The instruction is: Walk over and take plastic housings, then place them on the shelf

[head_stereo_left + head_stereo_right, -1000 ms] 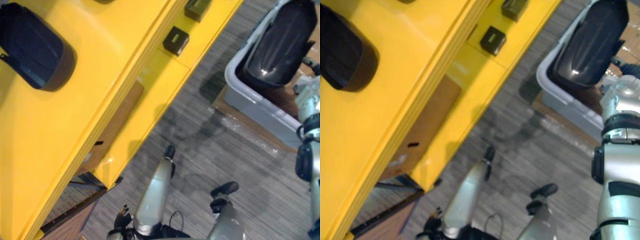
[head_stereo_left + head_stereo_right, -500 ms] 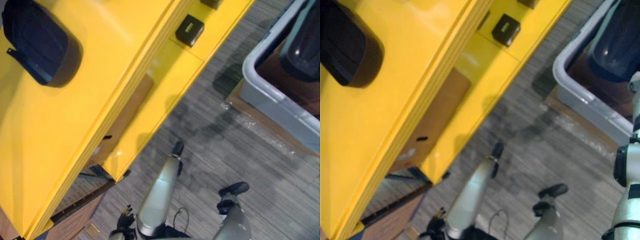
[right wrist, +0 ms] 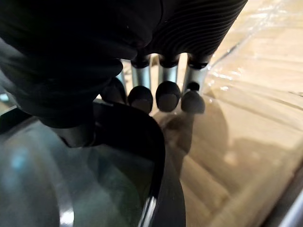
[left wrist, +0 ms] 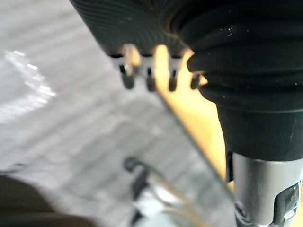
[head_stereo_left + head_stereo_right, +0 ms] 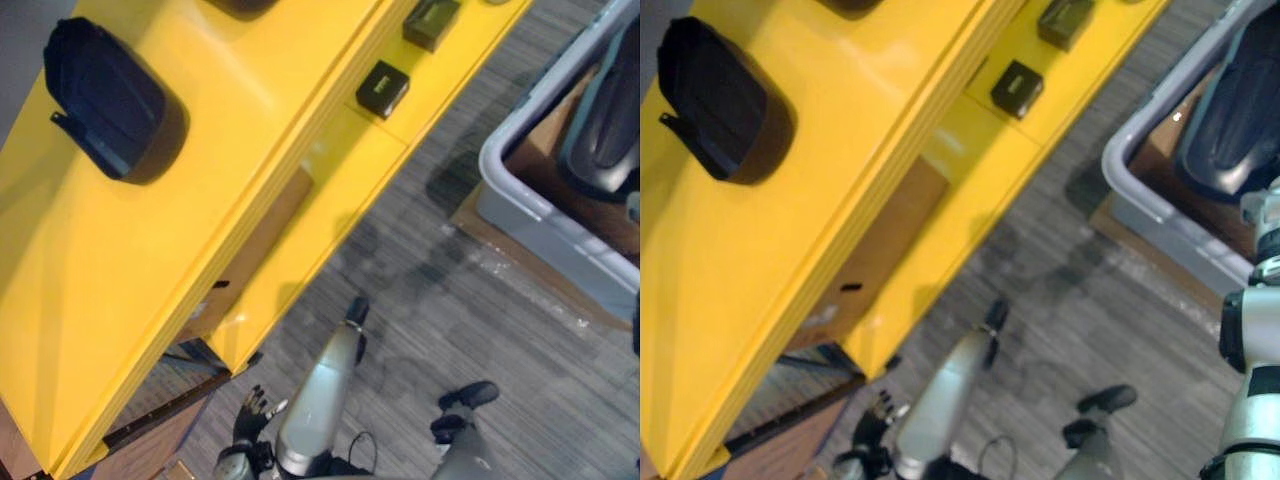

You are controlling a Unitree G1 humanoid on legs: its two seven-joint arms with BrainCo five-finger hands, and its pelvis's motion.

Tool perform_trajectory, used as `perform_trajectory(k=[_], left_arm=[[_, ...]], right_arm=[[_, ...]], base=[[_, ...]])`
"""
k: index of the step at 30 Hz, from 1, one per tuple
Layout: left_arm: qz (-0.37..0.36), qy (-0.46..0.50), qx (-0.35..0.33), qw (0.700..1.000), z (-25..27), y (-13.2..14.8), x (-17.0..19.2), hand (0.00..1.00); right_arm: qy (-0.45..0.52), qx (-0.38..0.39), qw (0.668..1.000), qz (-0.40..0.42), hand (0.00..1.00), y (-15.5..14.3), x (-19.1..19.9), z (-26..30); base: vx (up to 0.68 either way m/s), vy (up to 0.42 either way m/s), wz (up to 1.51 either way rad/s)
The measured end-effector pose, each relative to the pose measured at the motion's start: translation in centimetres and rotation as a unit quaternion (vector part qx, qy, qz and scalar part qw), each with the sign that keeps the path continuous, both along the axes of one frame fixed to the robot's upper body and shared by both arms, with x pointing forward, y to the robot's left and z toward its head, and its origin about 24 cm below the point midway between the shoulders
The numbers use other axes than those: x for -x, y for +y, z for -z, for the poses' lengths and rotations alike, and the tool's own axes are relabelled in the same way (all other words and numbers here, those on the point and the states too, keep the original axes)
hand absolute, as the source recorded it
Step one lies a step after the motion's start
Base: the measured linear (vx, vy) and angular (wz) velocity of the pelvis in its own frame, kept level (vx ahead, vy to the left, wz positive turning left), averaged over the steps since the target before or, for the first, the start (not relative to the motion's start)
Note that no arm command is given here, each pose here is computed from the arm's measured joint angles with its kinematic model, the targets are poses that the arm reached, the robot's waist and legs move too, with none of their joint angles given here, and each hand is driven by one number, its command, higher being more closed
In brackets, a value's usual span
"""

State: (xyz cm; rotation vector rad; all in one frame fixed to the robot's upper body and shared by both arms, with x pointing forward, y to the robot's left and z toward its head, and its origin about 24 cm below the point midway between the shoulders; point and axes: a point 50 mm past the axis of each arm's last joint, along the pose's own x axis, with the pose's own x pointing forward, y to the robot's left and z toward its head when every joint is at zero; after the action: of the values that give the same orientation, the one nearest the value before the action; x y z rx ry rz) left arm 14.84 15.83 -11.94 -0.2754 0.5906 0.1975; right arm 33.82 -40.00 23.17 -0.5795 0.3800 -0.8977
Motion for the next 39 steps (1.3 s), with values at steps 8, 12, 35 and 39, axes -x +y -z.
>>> perform_trajectory(k=[8,12,35,39], left_arm=[[-0.05,-0.138,0.011,0.989,-5.2,1.3,-4.2,0.0],[-0.064,-0.189,0.018,0.98,-7.8,1.8,-5.6,0.0],[0.028,-0.286,0.21,0.935,-16.4,-2.6,-11.4,0.0],[0.034,-0.27,0.24,0.932,-16.4,-4.2,-13.3,0.0]], right_arm=[[-0.005,0.124,0.992,-0.031,1.0,2.5,-1.8,0.5],[-0.022,0.175,0.984,-0.037,1.0,3.4,-2.2,-0.2],[-0.236,0.327,0.889,-0.217,1.0,16.7,-0.1,5.3],[-0.275,0.328,0.867,-0.256,1.0,19.0,0.9,5.7]], base=[[-0.07,0.02,-0.1],[-0.07,0.012,-0.08],[0.0,-0.01,-0.15],[0.04,-0.02,-0.34]])
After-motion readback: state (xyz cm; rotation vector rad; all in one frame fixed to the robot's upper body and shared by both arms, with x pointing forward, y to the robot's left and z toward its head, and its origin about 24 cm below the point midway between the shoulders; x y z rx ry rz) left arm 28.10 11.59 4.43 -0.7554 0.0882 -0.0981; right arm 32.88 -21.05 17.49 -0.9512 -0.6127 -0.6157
